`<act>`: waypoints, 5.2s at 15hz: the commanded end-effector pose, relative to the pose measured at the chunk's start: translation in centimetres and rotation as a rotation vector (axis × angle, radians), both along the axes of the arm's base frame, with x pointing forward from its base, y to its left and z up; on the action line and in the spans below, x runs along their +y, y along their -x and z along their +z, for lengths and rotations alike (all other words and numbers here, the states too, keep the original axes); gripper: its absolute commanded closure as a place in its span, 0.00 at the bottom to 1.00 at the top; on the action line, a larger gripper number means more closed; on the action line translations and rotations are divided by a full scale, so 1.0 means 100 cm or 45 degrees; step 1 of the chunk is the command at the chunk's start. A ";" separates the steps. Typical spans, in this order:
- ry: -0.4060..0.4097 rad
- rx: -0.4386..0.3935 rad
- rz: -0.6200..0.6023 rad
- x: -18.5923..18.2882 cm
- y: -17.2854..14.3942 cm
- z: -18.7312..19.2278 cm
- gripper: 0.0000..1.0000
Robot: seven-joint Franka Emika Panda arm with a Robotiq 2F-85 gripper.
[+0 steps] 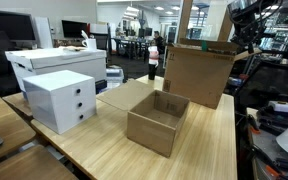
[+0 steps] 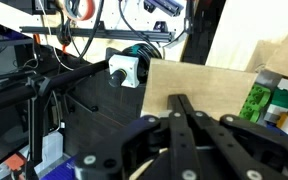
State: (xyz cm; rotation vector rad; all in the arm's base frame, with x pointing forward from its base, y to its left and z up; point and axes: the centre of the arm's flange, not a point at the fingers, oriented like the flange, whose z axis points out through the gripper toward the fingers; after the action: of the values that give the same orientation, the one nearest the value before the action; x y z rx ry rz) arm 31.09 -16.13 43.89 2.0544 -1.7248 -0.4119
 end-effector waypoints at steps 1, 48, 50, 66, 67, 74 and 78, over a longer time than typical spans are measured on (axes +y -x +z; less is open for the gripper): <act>0.000 -0.098 -0.044 0.001 0.026 -0.022 0.96; 0.072 -0.543 0.511 -0.015 -0.074 0.009 0.97; 0.027 -0.538 0.626 -0.021 -0.078 0.008 0.97; -0.006 -0.533 0.852 -0.073 -0.092 0.035 0.97; 0.000 -0.537 0.844 -0.076 -0.090 0.037 0.97; 0.048 -0.556 0.770 -0.099 -0.077 0.051 0.97; 0.059 -0.562 0.729 -0.110 -0.069 0.052 0.97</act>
State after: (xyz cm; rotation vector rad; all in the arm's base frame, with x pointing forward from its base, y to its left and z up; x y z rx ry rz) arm 38.52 -26.22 48.78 2.6161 -1.2395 0.2718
